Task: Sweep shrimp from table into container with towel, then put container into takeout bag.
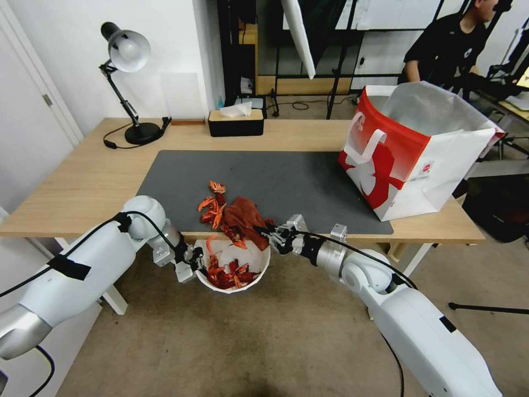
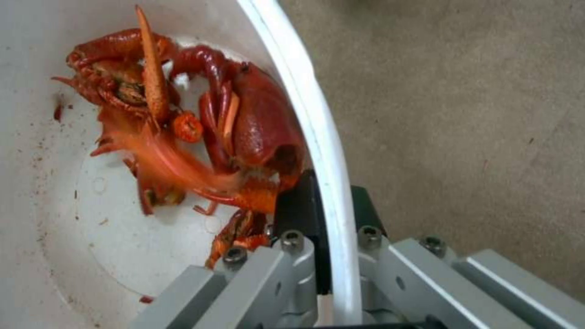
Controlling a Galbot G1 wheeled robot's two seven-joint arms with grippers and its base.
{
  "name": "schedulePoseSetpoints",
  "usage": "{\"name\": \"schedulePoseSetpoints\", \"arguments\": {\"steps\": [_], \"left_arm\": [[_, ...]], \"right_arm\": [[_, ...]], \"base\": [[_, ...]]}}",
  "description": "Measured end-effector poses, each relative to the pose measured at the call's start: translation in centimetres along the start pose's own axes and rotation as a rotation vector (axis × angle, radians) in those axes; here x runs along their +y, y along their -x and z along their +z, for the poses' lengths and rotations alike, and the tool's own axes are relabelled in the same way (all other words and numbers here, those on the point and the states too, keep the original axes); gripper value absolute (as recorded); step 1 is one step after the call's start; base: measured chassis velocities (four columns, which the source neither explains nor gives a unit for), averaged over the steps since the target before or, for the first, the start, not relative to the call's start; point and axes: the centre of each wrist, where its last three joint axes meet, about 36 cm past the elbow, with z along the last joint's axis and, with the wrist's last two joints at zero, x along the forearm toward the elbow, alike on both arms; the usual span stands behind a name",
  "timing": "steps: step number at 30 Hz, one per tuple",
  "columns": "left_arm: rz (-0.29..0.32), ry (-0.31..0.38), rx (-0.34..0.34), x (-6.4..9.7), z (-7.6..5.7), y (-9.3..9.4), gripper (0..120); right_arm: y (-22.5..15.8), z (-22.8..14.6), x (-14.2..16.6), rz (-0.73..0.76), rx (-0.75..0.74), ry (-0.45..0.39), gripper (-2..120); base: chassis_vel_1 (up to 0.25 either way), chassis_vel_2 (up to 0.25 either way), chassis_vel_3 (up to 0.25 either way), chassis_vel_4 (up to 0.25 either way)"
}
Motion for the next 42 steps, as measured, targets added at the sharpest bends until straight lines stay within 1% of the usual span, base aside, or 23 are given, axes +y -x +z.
{"name": "schedulePoseSetpoints", "arguments": {"steps": [7, 24, 42], "left_arm": [[0.002, -0.003, 0.000, -0.1, 0.0, 0.0, 0], [0.002, 0.001, -0.001, 0.2, 0.0, 0.1, 0], [0.001, -0.010, 0.004, -0.6, 0.0, -0.2, 0]], "right_arm": [[-0.2, 0.5, 0.5, -0.006, -0.001, 0.004, 4], [-0.8, 0.7, 2.3, -0.035, -0.008, 0.006, 4], [-1.4, 0.4, 3.9, -0.066, -0.025, 0.009, 4]], "base": [[0.000, 0.000, 0.000, 0.000], [0.000, 0.000, 0.000, 0.000], [0.000, 0.000, 0.000, 0.000]]}}
